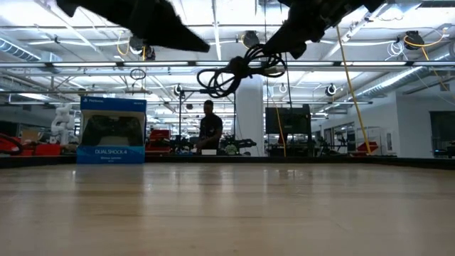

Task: Pick and place USB-C Cables
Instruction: Put the black cable into the blue basket

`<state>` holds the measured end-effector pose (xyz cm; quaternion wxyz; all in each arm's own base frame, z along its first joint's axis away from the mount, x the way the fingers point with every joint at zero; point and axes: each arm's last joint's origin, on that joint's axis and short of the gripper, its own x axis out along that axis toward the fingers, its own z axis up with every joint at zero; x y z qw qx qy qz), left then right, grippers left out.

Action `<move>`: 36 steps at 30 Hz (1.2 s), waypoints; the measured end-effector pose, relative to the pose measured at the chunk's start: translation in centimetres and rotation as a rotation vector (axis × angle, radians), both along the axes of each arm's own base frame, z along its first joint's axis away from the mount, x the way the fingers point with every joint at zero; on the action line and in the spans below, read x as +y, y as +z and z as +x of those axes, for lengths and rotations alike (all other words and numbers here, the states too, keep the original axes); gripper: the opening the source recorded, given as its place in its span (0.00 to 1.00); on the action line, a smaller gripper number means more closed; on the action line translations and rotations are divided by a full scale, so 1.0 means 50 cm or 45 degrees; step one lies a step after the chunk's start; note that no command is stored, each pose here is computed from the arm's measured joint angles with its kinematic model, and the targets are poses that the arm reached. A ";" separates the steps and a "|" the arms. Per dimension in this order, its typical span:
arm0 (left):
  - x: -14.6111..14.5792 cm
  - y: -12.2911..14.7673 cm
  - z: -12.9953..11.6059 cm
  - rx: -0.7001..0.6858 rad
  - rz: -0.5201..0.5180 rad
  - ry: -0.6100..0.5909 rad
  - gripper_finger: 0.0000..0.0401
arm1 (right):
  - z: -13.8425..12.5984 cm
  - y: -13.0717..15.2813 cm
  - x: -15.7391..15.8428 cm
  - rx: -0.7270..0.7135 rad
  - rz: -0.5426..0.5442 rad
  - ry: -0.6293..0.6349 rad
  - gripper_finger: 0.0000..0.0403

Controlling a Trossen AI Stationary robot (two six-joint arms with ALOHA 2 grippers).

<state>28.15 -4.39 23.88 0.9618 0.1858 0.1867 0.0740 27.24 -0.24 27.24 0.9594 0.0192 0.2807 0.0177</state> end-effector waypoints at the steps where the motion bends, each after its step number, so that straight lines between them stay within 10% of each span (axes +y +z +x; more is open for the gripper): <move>1: -0.003 0.005 0.011 -0.003 0.009 -0.013 0.69 | -0.002 -0.001 0.000 -0.001 0.001 -0.001 0.04; 12: -0.040 0.060 0.090 0.106 0.108 0.050 0.71 | -0.037 0.014 0.021 0.027 0.046 0.025 0.04; 36: -0.065 0.088 0.090 0.136 0.011 -0.068 0.86 | -0.067 0.034 0.068 0.010 0.026 0.152 0.04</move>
